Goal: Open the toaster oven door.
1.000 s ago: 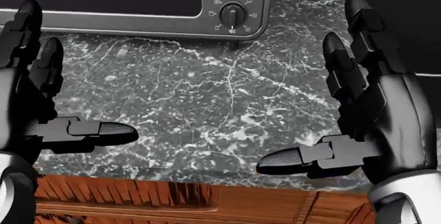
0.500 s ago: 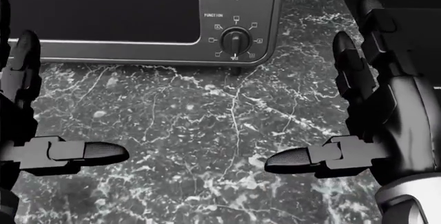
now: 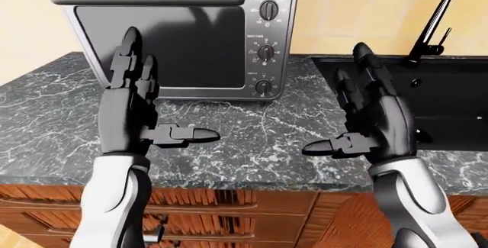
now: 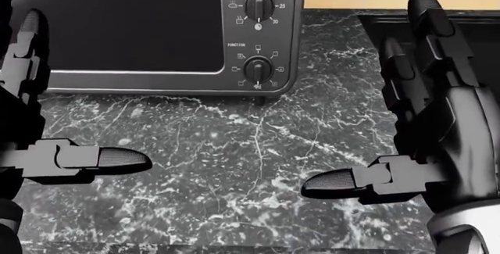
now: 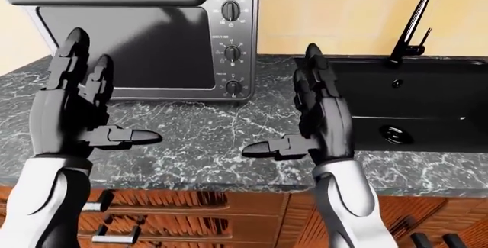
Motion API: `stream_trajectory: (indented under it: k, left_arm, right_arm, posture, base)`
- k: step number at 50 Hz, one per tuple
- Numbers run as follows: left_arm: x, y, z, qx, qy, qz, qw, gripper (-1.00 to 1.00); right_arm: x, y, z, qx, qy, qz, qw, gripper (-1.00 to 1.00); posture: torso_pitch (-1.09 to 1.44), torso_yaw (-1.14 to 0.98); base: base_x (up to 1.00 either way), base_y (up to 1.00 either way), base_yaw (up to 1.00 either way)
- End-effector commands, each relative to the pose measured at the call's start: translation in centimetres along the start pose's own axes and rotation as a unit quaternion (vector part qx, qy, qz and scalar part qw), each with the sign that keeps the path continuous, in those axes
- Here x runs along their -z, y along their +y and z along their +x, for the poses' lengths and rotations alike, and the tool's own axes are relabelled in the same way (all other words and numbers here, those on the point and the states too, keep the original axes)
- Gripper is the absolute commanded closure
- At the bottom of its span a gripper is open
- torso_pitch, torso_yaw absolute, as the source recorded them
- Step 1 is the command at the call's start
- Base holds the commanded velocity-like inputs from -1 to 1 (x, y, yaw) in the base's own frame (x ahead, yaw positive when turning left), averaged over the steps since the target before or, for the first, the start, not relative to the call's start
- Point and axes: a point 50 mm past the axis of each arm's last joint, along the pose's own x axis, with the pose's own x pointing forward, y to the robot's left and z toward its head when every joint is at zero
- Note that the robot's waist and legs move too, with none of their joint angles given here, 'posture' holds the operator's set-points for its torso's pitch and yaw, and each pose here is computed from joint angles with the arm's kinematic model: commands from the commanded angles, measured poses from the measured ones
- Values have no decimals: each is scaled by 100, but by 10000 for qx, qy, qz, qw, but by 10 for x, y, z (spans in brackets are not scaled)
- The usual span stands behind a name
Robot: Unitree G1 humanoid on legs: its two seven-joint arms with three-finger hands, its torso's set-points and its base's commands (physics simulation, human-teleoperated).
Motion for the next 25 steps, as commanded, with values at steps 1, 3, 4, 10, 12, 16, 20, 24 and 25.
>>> stream_trajectory:
  k: [1, 3, 4, 10, 12, 16, 20, 24, 25]
  left_arm:
    - [-11, -2, 1, 44, -323, 16, 9995, -100]
    - [-11, -2, 1, 69, -320, -6, 9995, -100]
    - [-11, -2, 1, 65, -322, -9, 9995, -100]
    - [-12, -3, 3, 104, -347, -36, 9993, -100]
    - [-11, -3, 3, 101, -332, -33, 9994, -100]
    - [-9, -2, 3, 86, -317, -29, 9995, -100]
    - [-7, -3, 4, 77, -268, -8, 9996, -100]
    - [-7, -3, 4, 68, -270, 2, 9996, -100]
    - [-7, -3, 3, 68, -271, 8, 9996, -100]
  right_arm:
    - [-14, 3, -1, -57, -377, -43, 9993, -100]
    - [-16, 3, -1, -51, -390, -50, 9992, -100]
    - [-16, 3, -1, -49, -397, -50, 9992, -100]
    - [-14, 2, 0, -43, -390, -56, 9992, -100]
    - [-12, 2, 0, -43, -381, -52, 9993, -100]
    - [-12, 2, 0, -44, -380, -55, 9993, -100]
    - [-10, 2, 0, -50, -371, -53, 9993, -100]
    - [-9, 2, 0, -61, -365, -57, 9993, -100]
    - [-9, 2, 0, -62, -365, -57, 9993, -100]
  posture:
    - [-20, 0]
    - [-22, 0]
    - [-23, 0]
    - [-29, 0]
    - [-31, 0]
    - [-34, 0]
    - [-37, 0]
    - [-39, 0]
    - [-39, 0]
  base:
    - [0, 0, 0]
    - [0, 0, 0]
    - [0, 0, 0]
    - [0, 0, 0]
    - [0, 0, 0]
    - [0, 0, 0]
    - [0, 0, 0]
    - [0, 0, 0]
    - [0, 0, 0]
